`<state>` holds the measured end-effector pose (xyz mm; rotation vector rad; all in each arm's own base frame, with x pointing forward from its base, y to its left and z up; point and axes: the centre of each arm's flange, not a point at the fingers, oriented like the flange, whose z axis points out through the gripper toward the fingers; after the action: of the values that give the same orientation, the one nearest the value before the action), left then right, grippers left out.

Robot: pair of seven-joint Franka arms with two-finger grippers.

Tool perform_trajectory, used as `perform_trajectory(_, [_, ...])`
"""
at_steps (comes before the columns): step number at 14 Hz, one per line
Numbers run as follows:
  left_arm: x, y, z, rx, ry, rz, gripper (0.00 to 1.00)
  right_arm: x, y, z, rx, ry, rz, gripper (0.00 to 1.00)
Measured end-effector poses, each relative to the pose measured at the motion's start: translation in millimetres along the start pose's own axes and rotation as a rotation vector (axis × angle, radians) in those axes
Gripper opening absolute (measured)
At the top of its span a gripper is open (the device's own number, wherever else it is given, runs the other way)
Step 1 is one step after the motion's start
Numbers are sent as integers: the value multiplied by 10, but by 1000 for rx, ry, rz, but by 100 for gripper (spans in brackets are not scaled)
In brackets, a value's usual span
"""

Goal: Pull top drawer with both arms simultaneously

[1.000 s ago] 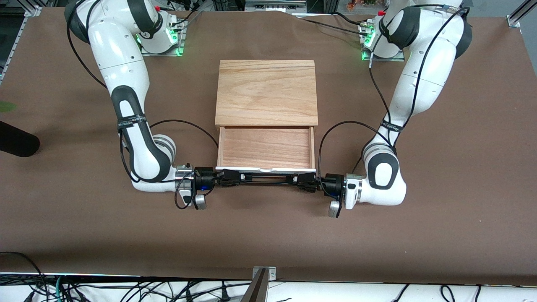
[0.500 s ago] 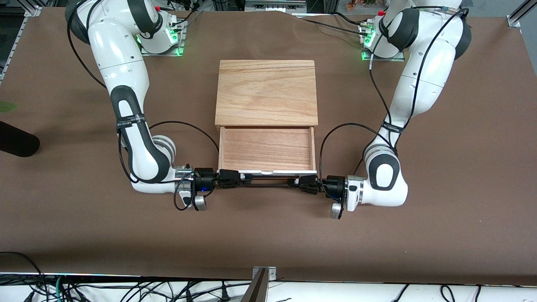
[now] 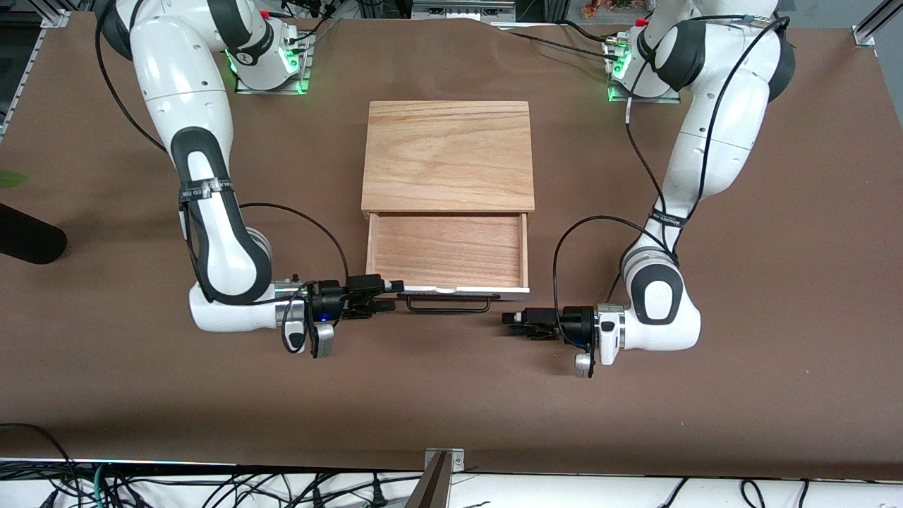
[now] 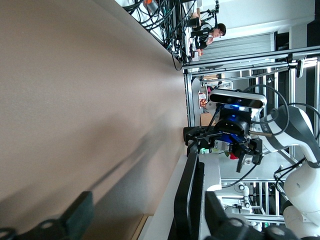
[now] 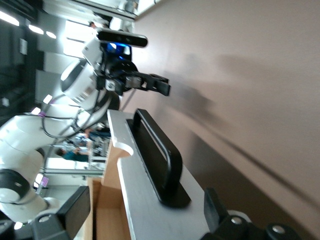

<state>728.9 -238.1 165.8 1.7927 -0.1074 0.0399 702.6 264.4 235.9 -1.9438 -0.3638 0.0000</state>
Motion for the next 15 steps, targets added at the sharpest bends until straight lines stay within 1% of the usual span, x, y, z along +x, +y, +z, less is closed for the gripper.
perform_trajectory(1, [22, 35, -18, 10, -5, -3, 100, 10, -31, -80, -45, -23, -22, 100])
perform_trajectory(2, [50, 83, -56, 42, -24, 0, 100, 22, -66, -148, -83, -43, -43, 100])
perform_trajectory(4, [127, 287, -220, 139, -85, 14, 100, 39, -156, -300, -172, -88, -73, 100])
perform_trajectory(7, [217, 866, -682, 318, -206, 92, 100, 77, -414, -583, -341, -164, -106, 100])
perform_trajectory(8, [227, 1094, -875, 399, -246, 131, 100, 80, -545, -691, -402, -195, -116, 100])
perform_trajectory(9, [227, 1294, -1089, 496, -285, 168, 100, 75, -679, -822, -473, -230, -124, 100])
perform_trajectory(10, [218, 1468, -1299, 599, -322, 203, 100, 63, -805, -982, -557, -269, -136, 100])
perform_trajectory(11, [205, 1639, -1484, 698, -354, 236, 100, 36, -938, -1161, -643, -314, -150, 100])
perform_trajectory(12, [195, 1808, -1640, 794, -378, 267, 100, -17, -1075, -1328, -717, -372, -157, 100])
perform_trajectory(13, [187, 1991, -1765, 879, -392, 298, 100, -78, -1211, -1477, -775, -423, -154, 100])
perform_trajectory(14, [176, 2170, -1870, 949, -400, 325, 100, -120, -1330, -1634, -832, -449, -146, 100])
perform_trajectory(15, [162, 2332, -1973, 1011, -404, 346, 100, -142, -1420, -1807, -886, -455, -141, 100])
